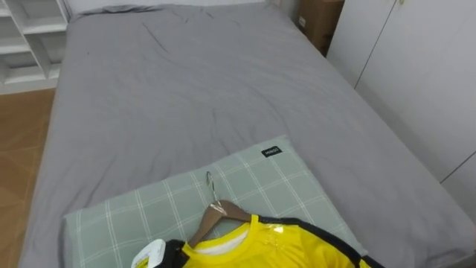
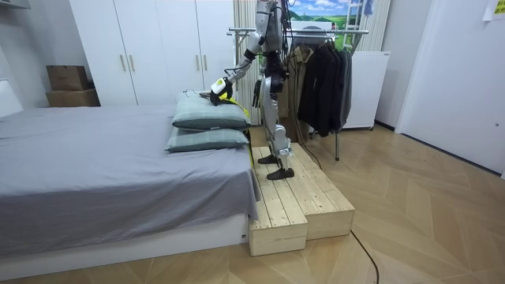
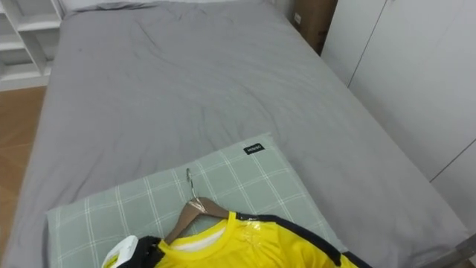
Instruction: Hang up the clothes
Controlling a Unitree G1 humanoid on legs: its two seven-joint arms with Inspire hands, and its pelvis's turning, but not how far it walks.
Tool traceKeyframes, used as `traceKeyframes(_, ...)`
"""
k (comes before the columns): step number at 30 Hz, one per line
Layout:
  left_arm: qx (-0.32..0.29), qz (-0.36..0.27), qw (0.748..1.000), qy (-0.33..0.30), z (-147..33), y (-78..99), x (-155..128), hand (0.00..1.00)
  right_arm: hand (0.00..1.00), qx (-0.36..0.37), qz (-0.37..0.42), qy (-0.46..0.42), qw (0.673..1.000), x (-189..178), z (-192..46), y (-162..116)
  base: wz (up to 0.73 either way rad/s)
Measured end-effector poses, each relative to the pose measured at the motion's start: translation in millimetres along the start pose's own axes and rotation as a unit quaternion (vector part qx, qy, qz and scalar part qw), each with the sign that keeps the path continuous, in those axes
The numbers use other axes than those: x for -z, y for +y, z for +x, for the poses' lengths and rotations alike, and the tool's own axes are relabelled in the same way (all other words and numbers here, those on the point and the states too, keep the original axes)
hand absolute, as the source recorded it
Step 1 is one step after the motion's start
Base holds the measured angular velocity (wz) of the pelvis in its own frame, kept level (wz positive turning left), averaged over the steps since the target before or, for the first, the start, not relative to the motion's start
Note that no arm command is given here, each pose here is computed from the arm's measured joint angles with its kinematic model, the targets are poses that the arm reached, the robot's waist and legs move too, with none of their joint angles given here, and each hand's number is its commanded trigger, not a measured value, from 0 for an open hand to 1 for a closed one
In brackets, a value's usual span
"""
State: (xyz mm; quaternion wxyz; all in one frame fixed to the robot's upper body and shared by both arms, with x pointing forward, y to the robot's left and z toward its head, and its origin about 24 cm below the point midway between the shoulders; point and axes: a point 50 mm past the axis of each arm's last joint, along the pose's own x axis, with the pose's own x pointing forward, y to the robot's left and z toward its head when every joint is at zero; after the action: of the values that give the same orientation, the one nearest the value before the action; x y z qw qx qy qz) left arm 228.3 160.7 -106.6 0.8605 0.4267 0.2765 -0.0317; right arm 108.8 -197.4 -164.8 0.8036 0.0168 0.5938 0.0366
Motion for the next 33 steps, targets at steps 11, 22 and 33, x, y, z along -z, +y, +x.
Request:
traceKeyframes(11,0.003,-0.006,1.0,0.019,-3.7,-5.2,8,1.0,0.0,0.002,0.0,0.0,1.0,0,0,0,0.0)
traceKeyframes(22,0.013,-0.021,0.999,0.033,-8.4,-11.4,15,1.0,0.0,0.006,-0.008,0.002,1.0,1,0,0,-0.01)
traceKeyframes(33,0.012,-0.022,0.999,0.033,-8.8,-11.7,15,1.0,0.0,0.01,-0.01,0.002,1.0,0,0,0,0.0)
